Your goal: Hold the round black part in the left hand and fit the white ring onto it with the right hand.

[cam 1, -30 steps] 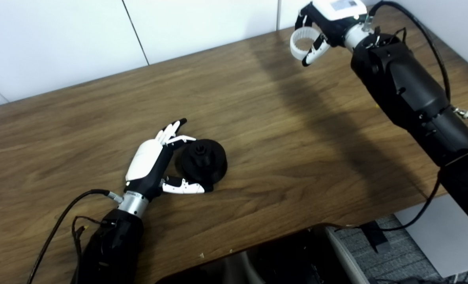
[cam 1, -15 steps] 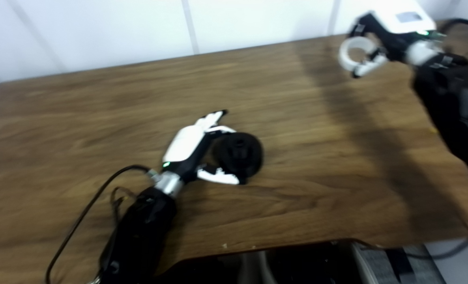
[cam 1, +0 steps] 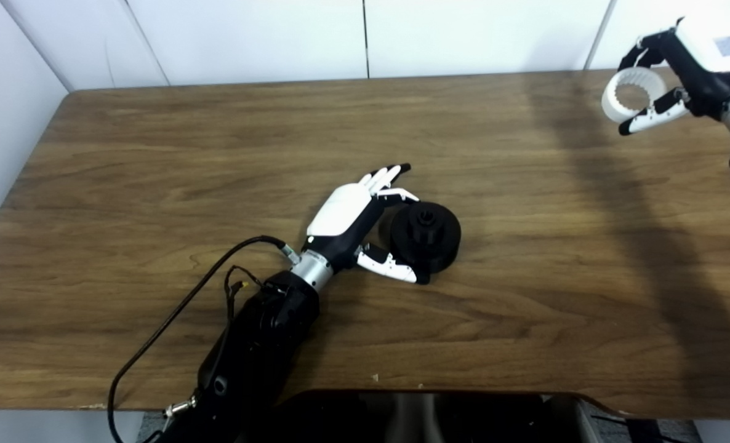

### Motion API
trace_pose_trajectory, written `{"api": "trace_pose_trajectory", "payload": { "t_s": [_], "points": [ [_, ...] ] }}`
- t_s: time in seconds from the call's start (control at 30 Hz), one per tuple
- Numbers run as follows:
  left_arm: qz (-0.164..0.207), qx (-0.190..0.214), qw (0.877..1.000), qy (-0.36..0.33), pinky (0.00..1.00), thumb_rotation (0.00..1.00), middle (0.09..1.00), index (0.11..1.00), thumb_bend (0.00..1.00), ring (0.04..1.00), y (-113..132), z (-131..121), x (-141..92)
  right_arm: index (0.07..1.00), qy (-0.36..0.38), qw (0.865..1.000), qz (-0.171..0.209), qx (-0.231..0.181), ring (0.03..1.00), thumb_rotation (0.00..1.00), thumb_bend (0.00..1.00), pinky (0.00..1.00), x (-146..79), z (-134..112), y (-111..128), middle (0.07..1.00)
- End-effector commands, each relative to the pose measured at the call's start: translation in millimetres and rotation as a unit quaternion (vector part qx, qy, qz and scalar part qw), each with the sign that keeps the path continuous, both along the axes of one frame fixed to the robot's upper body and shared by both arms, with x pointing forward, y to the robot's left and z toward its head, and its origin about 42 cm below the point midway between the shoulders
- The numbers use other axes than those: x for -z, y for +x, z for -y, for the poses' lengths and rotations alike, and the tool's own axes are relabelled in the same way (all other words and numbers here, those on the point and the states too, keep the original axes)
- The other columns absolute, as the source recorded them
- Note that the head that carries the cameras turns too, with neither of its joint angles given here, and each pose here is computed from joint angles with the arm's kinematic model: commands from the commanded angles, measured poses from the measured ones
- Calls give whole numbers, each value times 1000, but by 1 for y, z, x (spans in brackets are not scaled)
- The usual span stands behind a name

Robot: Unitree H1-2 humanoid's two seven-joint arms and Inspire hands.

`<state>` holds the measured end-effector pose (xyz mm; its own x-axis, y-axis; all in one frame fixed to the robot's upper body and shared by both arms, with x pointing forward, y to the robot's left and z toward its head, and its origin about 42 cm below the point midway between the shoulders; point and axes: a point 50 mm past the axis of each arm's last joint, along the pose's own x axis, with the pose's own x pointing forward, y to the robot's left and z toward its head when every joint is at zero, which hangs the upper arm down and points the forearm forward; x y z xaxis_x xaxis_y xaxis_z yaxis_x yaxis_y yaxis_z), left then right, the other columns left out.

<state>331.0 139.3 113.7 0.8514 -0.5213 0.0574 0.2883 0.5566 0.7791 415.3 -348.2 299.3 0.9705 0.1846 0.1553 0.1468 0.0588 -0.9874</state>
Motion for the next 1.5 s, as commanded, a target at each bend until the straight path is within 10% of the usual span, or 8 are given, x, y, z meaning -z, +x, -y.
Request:
{"api": "trace_pose_trajectory", "payload": {
  "t_s": [0.0,1.47],
  "points": [
    [1,8,1000,20,1000,338,1000,632,1000,1000,1,4,1,493,6,999,41,-21,648,146,516,861,-28,-6,-2,542],
    [1,10,1000,21,1000,307,1000,631,1000,1000,3,4,-1,493,78,974,28,-209,658,150,516,810,-12,-116,-101,524]
  ]
}}
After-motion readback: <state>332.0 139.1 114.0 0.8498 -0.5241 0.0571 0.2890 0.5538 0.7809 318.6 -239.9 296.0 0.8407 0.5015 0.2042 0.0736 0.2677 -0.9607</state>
